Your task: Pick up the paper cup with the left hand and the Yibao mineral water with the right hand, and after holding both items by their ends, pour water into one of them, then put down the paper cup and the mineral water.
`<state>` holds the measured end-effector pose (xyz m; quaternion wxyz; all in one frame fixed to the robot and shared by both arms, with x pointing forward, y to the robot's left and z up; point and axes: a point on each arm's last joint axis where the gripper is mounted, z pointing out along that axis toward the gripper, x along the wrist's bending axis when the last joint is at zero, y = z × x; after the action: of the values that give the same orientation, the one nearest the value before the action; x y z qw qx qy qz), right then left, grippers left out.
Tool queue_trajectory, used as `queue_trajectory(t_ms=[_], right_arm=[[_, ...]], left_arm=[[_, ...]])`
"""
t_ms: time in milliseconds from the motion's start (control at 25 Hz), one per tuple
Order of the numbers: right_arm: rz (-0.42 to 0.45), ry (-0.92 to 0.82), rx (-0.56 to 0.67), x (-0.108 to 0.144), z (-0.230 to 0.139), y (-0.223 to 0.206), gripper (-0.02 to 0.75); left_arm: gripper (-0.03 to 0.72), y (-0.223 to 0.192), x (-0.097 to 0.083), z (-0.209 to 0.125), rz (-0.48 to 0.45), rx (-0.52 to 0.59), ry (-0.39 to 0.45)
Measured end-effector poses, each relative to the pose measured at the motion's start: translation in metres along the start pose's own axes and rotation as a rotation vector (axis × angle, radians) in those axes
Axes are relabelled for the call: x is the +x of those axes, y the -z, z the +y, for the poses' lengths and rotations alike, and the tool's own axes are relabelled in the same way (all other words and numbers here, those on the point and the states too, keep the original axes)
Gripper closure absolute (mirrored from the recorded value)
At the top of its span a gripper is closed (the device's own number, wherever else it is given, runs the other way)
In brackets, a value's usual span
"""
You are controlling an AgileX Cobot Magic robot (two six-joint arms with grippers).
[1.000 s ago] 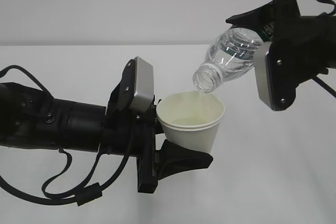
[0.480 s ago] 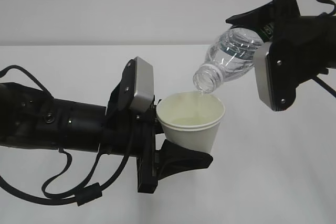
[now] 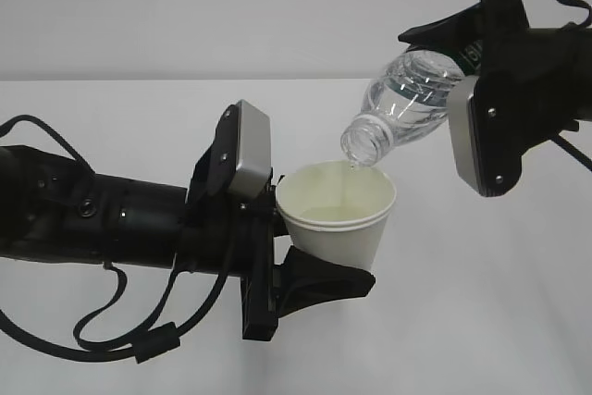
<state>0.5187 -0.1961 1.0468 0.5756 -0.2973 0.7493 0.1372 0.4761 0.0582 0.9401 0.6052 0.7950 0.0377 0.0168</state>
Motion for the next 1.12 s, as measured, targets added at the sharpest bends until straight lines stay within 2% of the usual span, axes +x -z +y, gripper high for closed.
queue_trajectory(t_ms=[1120], right_arm=[[0.001, 0.001, 0.001, 0.0001, -0.0001, 0.0000, 0.304]], left_arm=[[0.242, 0.0000, 0.0000, 0.0000, 0.000, 0.000, -0.006]])
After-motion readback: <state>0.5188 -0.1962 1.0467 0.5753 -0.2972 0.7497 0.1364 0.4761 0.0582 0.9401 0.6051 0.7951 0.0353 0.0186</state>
